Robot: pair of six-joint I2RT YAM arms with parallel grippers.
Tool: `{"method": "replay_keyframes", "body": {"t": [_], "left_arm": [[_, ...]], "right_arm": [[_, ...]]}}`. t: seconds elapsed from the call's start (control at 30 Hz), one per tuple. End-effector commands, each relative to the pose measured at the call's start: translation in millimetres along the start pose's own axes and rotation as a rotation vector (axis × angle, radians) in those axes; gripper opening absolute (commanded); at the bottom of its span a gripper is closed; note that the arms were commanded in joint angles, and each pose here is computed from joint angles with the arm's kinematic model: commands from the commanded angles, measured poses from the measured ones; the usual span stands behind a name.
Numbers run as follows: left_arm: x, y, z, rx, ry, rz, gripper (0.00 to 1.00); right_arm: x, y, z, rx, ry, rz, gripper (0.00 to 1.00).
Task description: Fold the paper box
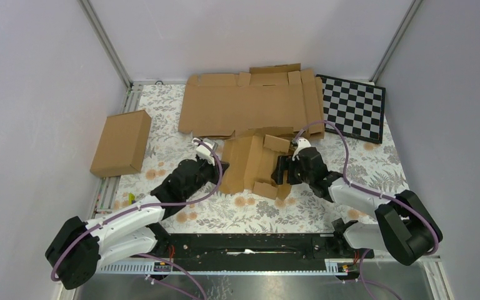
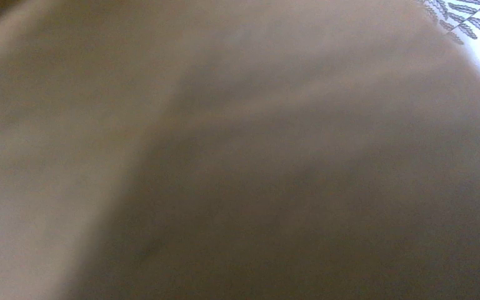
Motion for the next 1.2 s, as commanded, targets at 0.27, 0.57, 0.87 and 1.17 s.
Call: {"method": "replay_keyframes", "body": {"t": [0.27, 0.57, 0.87, 1.17], "left_arm": [[32.0, 4.3, 2.0, 0.008, -0.015, -0.084, 0.00], [31.9, 4.2, -1.1, -0.014, -0.019, -0.097, 0.00], [30.6, 6.6, -8.2, -0.059, -0.033, -0.097, 0.00], [32.7, 3.2, -15.2, -0.103, -0.051, -0.101, 0.00]], "right_arm": [[-17.3, -9.8, 2.2, -0.084, 0.025, -0.013, 0.77], [-24.2, -14.5, 0.3, -0.113, 0.047, 0.016, 0.79], [-33.1, -15.8, 30.4, 0.011, -0.059, 0.053, 0.92], [-29.5, -12.7, 43.0, 0.056, -0.084, 0.054, 0.99]]}}
Point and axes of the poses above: each gripper's point midway between its finger pads, its own y axis out along the fingers, its own z axis along the line the jaws close on, x = y × z, the point moved 3 cm from there along -y, back along the fingers, and after that the axes turned 10 degrees about y, right-handed, at the moved point
